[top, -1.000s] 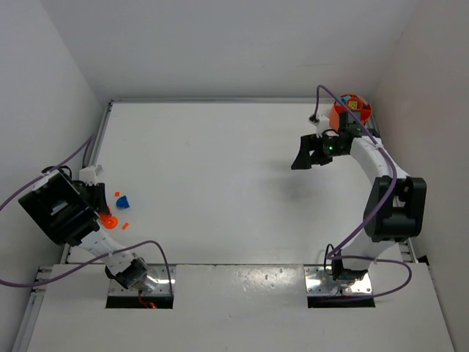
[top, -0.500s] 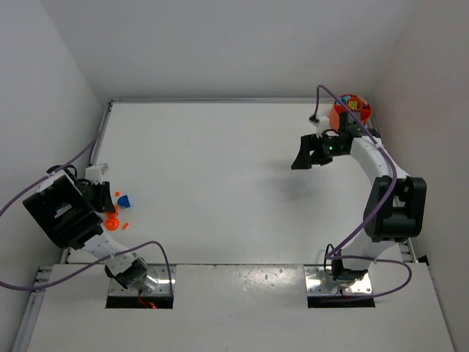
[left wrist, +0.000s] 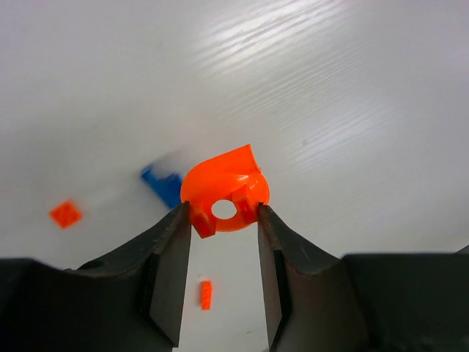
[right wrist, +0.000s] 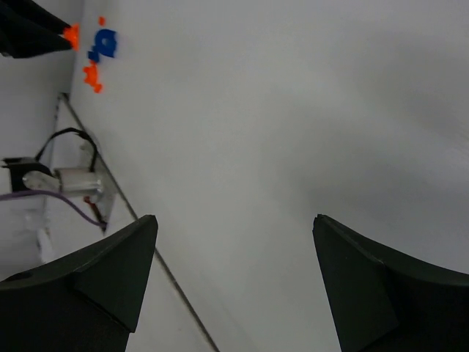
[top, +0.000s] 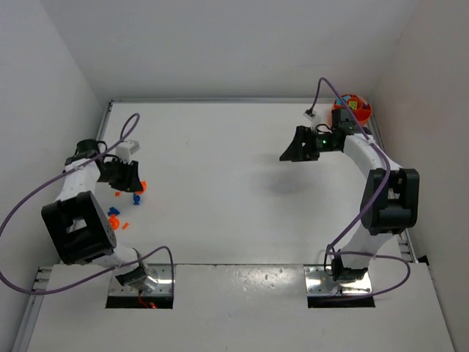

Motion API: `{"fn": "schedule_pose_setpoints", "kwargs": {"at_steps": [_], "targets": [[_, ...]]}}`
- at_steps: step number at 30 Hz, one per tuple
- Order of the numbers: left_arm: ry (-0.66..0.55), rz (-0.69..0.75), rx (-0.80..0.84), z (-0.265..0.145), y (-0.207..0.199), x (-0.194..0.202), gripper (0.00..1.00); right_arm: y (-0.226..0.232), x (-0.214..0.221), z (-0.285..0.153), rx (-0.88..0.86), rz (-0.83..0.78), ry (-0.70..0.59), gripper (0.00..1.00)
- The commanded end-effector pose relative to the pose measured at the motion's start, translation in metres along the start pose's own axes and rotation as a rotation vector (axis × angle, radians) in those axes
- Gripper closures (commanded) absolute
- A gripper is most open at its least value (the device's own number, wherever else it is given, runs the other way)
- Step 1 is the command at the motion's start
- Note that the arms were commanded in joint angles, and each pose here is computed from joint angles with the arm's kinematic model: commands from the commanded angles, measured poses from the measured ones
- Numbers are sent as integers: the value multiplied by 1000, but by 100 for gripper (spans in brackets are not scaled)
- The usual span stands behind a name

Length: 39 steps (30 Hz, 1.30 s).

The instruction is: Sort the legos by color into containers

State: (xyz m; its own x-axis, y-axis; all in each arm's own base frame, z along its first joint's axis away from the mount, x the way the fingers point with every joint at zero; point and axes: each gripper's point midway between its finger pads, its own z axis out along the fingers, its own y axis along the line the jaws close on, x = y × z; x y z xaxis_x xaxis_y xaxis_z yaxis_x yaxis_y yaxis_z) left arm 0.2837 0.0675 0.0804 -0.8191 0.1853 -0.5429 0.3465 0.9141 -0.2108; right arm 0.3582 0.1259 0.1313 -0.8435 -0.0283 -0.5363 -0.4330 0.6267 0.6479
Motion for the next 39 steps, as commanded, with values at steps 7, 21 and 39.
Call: {"fn": "schedule_pose_setpoints", "kwargs": {"at_steps": [7,21,39], "targets": [[-170,236,130,4,-114,-94,68,81,-23,50,-327,142,47,13],[-237,475,267,18,-259,-125,68,142,-6,114,-525,372,219,17],[-257,548,286,13,-290,-119,69,200,34,142,-645,433,354,39]]}}
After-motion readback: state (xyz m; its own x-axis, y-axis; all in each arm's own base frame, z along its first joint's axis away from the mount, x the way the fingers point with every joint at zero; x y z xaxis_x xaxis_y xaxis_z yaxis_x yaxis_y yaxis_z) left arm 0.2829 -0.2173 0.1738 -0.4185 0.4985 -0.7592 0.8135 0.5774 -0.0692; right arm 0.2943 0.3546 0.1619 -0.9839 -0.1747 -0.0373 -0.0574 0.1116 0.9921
